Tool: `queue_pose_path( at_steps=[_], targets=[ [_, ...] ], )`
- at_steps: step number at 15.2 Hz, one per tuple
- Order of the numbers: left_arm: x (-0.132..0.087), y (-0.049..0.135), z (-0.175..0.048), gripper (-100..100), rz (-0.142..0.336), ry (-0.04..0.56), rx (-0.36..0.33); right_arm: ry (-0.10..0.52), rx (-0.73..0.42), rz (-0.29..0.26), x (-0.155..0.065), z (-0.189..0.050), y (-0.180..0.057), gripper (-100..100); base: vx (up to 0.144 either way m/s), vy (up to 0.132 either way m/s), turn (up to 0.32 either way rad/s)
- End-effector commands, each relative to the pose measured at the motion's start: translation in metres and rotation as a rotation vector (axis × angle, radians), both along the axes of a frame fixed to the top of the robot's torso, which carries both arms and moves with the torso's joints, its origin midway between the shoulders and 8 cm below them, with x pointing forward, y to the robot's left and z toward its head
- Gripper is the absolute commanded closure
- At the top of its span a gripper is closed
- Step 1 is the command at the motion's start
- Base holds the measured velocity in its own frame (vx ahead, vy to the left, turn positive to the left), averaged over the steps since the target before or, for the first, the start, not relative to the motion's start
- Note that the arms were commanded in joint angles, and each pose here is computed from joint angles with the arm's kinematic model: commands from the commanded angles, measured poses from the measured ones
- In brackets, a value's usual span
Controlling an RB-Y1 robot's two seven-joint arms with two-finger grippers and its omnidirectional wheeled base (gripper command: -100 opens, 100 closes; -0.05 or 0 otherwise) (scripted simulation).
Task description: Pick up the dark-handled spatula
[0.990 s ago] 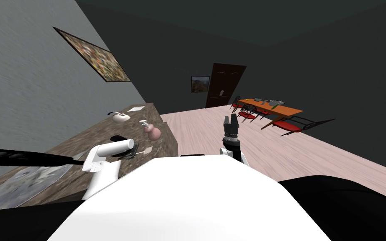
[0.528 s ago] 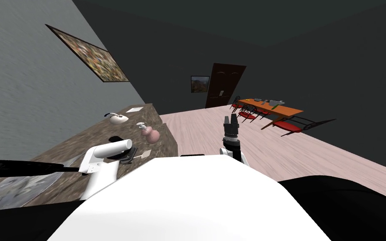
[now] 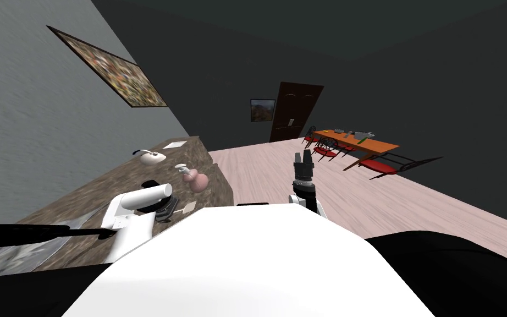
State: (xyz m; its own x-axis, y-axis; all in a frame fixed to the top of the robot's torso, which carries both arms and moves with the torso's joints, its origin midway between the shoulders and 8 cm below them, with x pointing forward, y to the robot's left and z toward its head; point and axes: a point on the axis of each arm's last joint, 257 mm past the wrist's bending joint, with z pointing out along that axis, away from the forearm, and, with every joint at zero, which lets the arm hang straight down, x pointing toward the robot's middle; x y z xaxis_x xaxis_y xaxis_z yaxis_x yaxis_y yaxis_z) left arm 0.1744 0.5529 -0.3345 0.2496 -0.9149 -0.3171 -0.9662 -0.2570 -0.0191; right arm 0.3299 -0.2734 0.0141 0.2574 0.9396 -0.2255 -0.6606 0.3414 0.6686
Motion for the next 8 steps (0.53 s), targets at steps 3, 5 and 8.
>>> queue_pose_path(
  at_steps=[3, 5, 8],
  targets=[
    [0.003, 0.002, -0.014, -100, 0.0, -0.002, 0.0, 0.0, 0.0, 0.0, 0.0, 0.0, 0.0, 0, -0.013, 0.013, 0.0],
    [0.004, 0.003, -0.021, -100, 0.0, -0.003, 0.0, 0.0, 0.0, 0.0, 0.0, 0.0, 0.0, 0, -0.019, 0.014, -0.001],
    [0.004, 0.003, -0.019, 100, 0.0, -0.003, 0.0, 0.0, 0.0, 0.0, 0.0, 0.0, 0.0, 0, -0.01, 0.008, 0.0]
  ],
)
